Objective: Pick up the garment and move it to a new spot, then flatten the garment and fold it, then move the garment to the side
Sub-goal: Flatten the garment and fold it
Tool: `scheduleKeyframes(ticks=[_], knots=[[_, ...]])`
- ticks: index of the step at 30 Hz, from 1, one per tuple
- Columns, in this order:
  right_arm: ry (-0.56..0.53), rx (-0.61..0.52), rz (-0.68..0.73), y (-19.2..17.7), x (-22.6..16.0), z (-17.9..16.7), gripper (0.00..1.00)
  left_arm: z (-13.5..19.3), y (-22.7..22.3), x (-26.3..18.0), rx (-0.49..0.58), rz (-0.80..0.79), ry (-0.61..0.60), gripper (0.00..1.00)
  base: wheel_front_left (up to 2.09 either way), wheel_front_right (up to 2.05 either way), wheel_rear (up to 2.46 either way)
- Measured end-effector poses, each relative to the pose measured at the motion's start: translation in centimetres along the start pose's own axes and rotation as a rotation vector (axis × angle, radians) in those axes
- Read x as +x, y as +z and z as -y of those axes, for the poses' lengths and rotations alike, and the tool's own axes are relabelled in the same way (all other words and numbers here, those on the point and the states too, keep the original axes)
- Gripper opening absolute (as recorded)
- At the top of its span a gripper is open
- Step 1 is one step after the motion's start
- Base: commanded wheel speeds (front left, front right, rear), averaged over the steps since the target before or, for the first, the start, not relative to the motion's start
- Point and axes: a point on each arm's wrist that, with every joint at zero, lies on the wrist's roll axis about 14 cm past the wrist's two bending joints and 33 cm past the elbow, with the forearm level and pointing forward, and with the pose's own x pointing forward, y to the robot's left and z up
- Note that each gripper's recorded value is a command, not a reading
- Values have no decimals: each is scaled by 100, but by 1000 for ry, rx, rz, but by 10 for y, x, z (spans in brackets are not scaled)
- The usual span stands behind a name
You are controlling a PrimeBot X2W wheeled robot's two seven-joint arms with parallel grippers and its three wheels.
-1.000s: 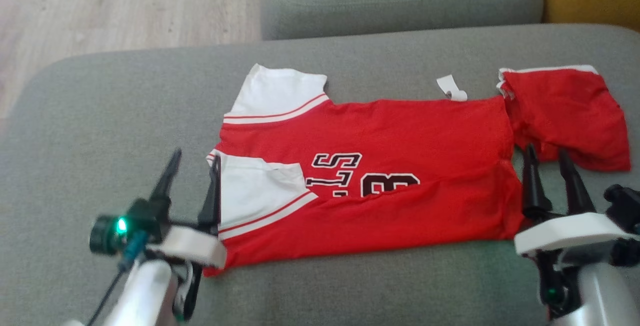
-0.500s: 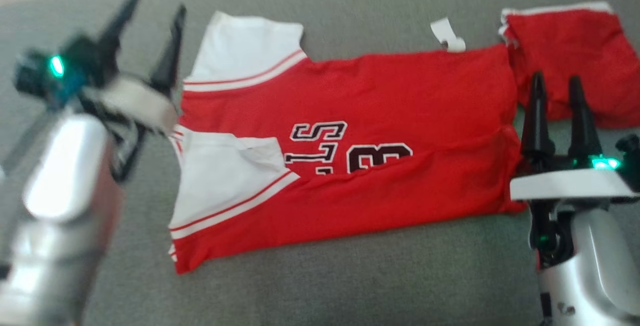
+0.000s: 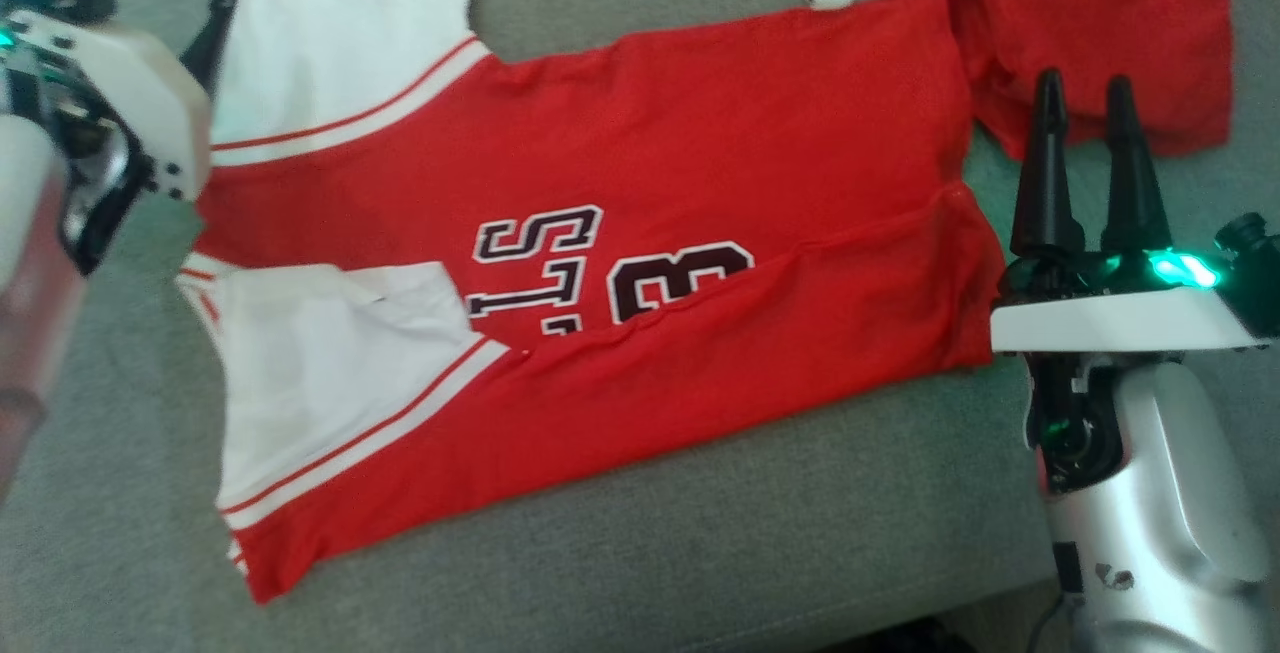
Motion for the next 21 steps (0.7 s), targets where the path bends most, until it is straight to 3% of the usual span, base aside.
scheduleKeyframes(ticks=[9,21], knots=[[-22,1,5,-1,4,11,100,6,-27,38,-84,-107,-53,100,0,0,0],[-42,-5,4,-1,3,18,100,22,-39,52,-176,-192,-119,100,0,0,0]])
